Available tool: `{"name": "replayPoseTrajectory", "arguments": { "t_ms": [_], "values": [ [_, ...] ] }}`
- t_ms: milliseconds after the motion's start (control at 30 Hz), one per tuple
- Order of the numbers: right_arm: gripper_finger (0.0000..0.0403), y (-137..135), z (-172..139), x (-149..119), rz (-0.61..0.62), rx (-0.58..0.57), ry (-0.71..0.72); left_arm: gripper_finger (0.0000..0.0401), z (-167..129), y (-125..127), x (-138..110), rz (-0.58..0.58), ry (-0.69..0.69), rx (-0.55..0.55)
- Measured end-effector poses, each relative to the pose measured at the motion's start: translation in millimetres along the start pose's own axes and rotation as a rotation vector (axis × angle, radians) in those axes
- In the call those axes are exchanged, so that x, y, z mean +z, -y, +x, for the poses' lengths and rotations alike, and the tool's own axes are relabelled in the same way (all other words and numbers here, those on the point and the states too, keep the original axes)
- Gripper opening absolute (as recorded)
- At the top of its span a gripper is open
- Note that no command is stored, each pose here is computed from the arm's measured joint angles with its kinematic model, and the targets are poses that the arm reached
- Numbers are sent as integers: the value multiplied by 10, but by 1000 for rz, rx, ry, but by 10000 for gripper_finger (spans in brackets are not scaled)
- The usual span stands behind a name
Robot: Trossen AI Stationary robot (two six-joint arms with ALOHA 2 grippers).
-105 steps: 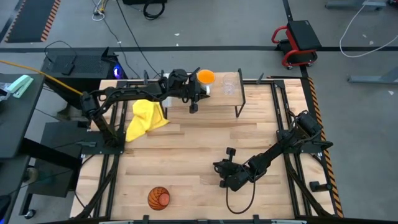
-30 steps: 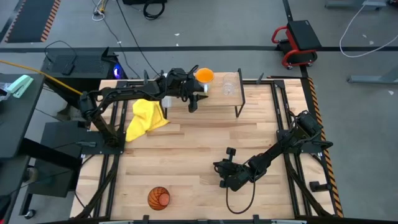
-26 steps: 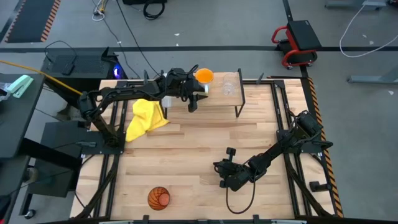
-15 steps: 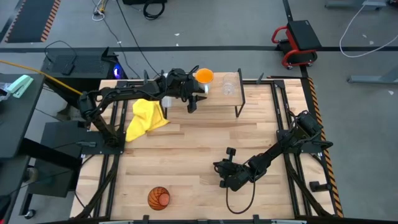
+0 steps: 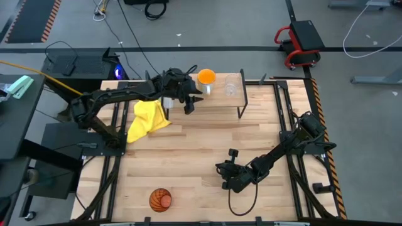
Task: Stack small to large cups/mugs on shelf
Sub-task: Put the orange cup on the shelf
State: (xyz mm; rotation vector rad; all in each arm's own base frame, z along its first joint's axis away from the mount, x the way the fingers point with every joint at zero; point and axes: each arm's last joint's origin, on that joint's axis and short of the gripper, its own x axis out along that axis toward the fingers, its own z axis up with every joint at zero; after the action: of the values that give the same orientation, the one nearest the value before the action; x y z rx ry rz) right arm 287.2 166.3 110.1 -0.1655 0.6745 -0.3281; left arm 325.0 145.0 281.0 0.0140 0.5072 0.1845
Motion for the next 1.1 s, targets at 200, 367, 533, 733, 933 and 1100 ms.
{"name": "replayPoseTrajectory", "arguments": {
  "t_ms": [200,367,533,733,933,1100],
  "values": [
    [17,1,0,-2,-3,0,-2,141,-277,243,50,-29,-89,8],
    [17,1,0,-1,-3,0,-1,131,-667,533,80,-69,-181,52],
    [17,4,-7,8,-3,2,1,124,-1199,886,110,-140,-196,14],
    [16,35,-85,105,11,30,23,114,-1808,1311,24,-210,-193,-9],
    [16,38,-233,207,6,89,55,102,-2148,1649,-205,-263,-253,65],
    [16,-28,-409,233,-5,155,80,89,-2255,1956,-383,-259,-292,94]
  ]
}}
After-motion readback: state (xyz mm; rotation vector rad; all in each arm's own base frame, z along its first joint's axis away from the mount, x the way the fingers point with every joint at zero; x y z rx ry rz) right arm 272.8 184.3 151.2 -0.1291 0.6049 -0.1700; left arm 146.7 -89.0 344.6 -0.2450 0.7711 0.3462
